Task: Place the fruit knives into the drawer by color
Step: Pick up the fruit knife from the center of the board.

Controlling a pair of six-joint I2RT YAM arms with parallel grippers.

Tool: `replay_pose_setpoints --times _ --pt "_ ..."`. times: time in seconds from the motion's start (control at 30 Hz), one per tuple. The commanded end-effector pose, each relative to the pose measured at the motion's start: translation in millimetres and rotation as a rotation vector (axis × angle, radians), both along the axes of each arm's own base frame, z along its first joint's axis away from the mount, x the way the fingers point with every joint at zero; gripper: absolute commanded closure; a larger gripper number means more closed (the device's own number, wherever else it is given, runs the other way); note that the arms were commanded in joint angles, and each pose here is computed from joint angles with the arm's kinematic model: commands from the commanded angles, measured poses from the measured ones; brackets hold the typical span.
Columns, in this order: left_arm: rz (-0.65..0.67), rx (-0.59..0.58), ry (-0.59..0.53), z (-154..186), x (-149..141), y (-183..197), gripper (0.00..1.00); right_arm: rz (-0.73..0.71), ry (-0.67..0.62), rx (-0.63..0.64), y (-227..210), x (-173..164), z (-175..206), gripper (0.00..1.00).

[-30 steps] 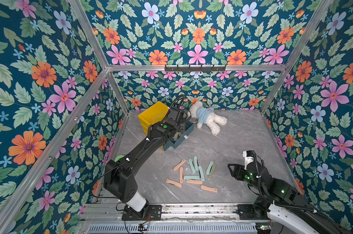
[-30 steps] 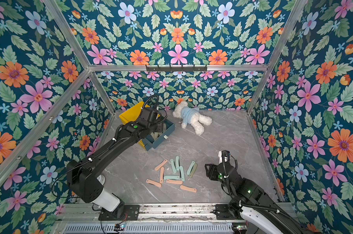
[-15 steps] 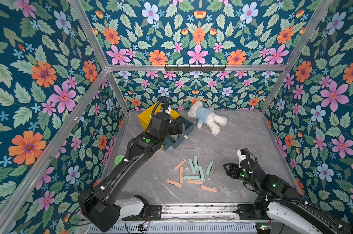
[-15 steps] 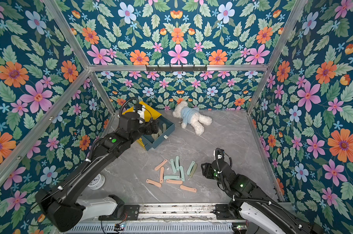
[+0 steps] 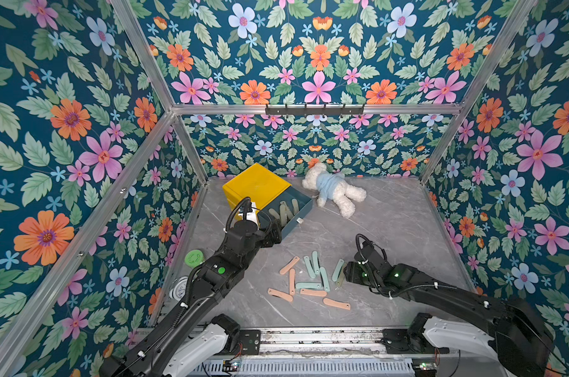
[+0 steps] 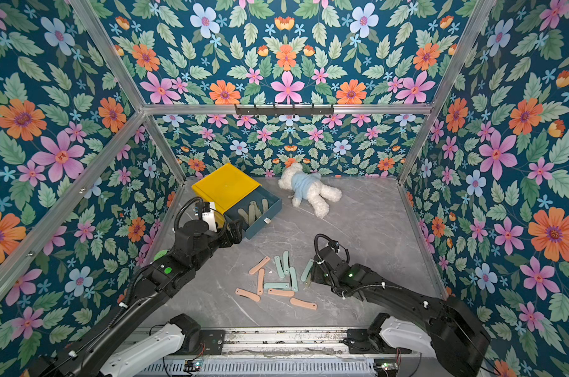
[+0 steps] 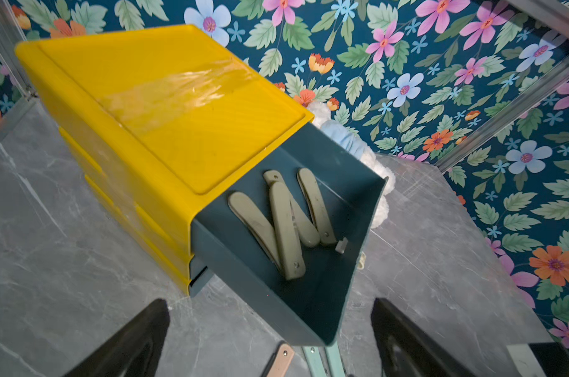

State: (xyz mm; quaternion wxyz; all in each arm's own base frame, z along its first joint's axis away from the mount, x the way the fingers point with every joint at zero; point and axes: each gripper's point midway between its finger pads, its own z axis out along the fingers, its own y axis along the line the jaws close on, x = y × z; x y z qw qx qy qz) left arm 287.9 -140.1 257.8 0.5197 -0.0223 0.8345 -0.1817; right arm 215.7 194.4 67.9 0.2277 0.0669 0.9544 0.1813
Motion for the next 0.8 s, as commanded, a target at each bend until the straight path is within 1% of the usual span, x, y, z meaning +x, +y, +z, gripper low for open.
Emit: replay_pose_setpoints --times 0.0,0.27,0.4,0.47,0.67,0.77 --pt "-0.004 -0.078 -0.014 2 1 -6 0.01 0.007 0.002 -0.004 14 9 -2 0.32" --pt "-0.023 -0.076 0.024 -21 -4 -8 0.01 0.013 0.114 -0.12 16 10 -38 0.43" --pt "-0.027 -0.068 0.041 -31 -6 -8 0.01 0.018 0.158 -0.158 17 9 -53 0.44" --pt "-0.029 -0.065 0.046 -33 -6 -8 0.01 0.019 0.175 -0.173 16 8 -57 0.45" --pt "-0.032 -0.069 0.042 -33 -7 -8 0.01 0.01 0.228 -0.252 -3 -6 -62 0.51" --pt "-0.042 -0.075 0.047 -37 -8 -10 0.01 0.006 0.241 -0.287 -14 -13 -62 0.52"
